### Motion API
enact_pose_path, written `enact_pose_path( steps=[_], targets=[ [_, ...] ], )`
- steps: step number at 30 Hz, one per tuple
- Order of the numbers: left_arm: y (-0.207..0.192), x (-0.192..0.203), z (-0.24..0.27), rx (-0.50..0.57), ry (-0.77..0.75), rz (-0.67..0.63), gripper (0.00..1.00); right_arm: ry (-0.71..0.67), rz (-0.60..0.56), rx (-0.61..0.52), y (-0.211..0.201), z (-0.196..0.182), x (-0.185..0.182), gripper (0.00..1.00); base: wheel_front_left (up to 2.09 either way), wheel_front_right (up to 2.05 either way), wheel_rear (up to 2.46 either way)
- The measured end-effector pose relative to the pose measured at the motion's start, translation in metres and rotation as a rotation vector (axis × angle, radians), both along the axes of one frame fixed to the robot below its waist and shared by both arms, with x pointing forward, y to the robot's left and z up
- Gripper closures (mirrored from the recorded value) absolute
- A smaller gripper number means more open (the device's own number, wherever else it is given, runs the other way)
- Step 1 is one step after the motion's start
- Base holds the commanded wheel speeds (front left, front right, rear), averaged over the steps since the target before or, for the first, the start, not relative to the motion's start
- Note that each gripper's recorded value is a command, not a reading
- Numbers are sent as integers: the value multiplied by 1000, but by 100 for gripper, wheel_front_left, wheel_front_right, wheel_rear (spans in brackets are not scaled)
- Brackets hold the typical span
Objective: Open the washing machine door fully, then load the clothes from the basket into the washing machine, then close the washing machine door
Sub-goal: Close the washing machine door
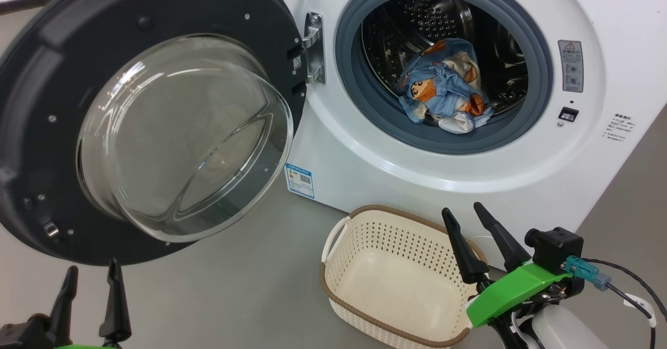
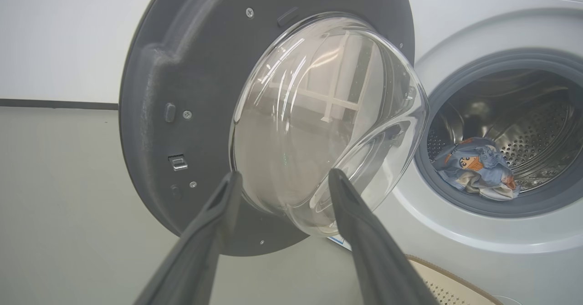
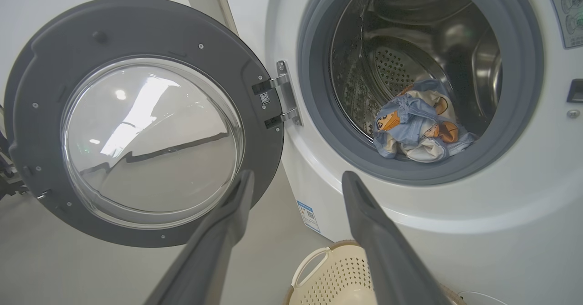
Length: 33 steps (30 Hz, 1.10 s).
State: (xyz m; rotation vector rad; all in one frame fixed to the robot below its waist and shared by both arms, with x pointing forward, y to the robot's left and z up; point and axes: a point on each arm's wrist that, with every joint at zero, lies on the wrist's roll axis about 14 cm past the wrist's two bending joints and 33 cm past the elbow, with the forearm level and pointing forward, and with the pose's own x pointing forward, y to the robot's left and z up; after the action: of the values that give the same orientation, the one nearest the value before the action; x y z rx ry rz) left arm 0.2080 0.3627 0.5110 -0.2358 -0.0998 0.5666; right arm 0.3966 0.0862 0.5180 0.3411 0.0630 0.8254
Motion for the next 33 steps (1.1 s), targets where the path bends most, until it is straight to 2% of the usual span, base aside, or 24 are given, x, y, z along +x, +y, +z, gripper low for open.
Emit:
enact_pose_path(
  steps=[2,3,4,5,6,12,15,23,26,29,33],
  targets=[
    [0,0,0,0,0,0,0,0,1,0,0,0,0,0,0,0,0],
    [0,0,0,0,1,1,9,1,2,-1,1,0,0,0,0,0,0],
    [0,0,0,0,1,1,33,1,3,-1,1,-1,0,0,0,0,0],
    [0,0,0,1,0,0,91,1,4,-1,1,-1,-1,0,0,0,0],
    [0,0,2,3,-5,-1,100,2,4,-1,1,-1,-1,0,0,0,0],
    [4,1,30,47,-82,-19,100,0,7,-5,1,-1,0,0,0,0,0],
    [11,-2,63,83,-175,-19,100,0,8,-11,1,-3,0,0,0,0,0],
    [42,-14,156,78,-427,-40,100,-2,20,-19,3,-4,2,0,0,0,0],
    [64,-22,187,19,-538,-34,100,-9,20,-21,3,-3,3,0,0,0,0],
    [82,-27,198,-38,-585,-17,100,-10,15,-22,1,-3,5,0,0,0,0],
    [120,-32,187,-264,-649,32,100,-11,2,-22,-3,-2,7,0,0,0,0]
  ],
)
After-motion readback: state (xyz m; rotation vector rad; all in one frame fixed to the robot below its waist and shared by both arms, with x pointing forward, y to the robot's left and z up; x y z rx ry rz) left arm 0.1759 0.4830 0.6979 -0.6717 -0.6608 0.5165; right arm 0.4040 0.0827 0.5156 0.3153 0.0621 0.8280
